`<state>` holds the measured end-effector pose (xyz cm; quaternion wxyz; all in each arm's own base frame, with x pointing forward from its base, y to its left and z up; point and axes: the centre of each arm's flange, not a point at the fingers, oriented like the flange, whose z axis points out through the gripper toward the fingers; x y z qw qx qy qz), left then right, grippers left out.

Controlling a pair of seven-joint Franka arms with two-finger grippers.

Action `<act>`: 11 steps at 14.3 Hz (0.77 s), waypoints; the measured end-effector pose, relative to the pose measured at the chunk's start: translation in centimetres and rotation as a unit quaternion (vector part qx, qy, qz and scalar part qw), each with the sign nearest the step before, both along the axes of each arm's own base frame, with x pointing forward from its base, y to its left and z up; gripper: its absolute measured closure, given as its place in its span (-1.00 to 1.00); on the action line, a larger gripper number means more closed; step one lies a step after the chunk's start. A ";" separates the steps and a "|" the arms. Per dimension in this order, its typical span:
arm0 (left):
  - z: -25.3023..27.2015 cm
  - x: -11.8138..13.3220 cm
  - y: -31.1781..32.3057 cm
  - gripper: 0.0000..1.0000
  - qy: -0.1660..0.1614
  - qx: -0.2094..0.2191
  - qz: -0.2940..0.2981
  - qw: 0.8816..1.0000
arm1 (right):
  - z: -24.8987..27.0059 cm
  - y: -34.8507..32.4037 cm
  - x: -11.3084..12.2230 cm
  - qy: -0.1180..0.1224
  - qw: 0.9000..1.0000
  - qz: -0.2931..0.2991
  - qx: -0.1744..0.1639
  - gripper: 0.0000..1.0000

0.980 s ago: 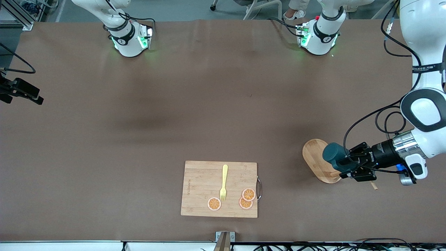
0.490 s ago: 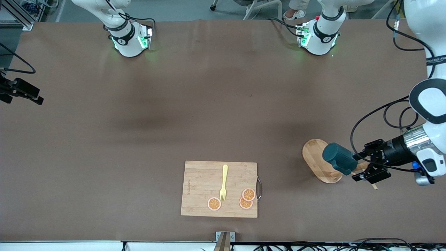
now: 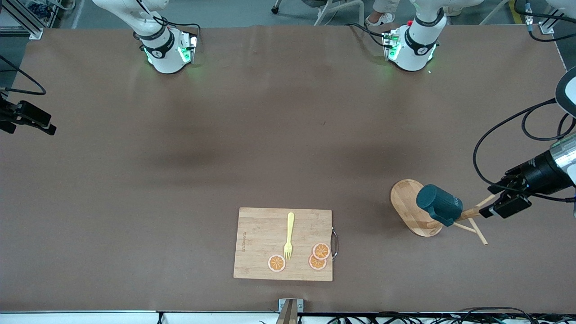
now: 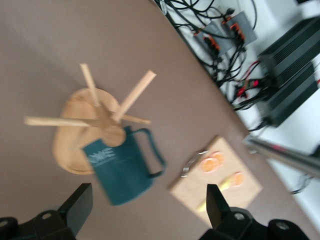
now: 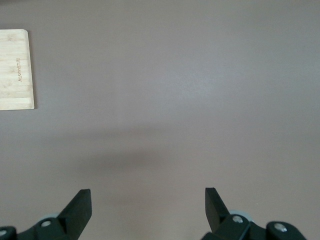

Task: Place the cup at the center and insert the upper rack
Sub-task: 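Open the left gripper and withdraw it from the mug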

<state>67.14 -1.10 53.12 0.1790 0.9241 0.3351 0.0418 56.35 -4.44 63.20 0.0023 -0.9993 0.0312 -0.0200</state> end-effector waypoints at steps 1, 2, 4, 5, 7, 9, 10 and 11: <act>0.6 -0.7 0.2 -1.00 0.001 0.024 -0.037 0.999 | 0.0 0.0 0.0 0.000 1.000 0.000 0.000 -1.00; 1.4 -1.5 0.4 -1.00 0.000 0.044 -0.081 0.996 | 0.0 0.0 0.0 0.000 1.000 0.000 0.000 -1.00; 3.3 -3.3 0.9 -1.00 -0.008 0.076 -0.168 0.983 | 0.0 0.0 0.0 0.000 1.000 0.000 0.000 -1.00; 4.3 -4.3 1.1 -1.00 -0.011 0.091 -0.205 0.974 | 0.0 0.0 0.0 0.000 1.000 0.000 0.000 -1.00; 6.2 -6.1 1.3 -1.00 -0.012 0.110 -0.244 0.963 | 0.0 0.0 0.0 0.000 1.000 0.000 0.000 -1.00; 7.6 -7.6 1.0 -1.00 -0.007 0.121 -0.269 0.956 | 0.0 0.0 0.0 0.000 1.000 0.000 0.000 -1.00; 8.3 -8.3 0.9 -1.00 -0.006 0.123 -0.279 0.952 | 0.0 0.0 0.0 0.000 1.000 0.000 0.000 -1.00; 8.9 -8.8 0.8 -1.00 -0.008 0.125 -0.285 0.951 | 0.0 0.0 0.0 0.000 1.000 0.000 0.000 -1.00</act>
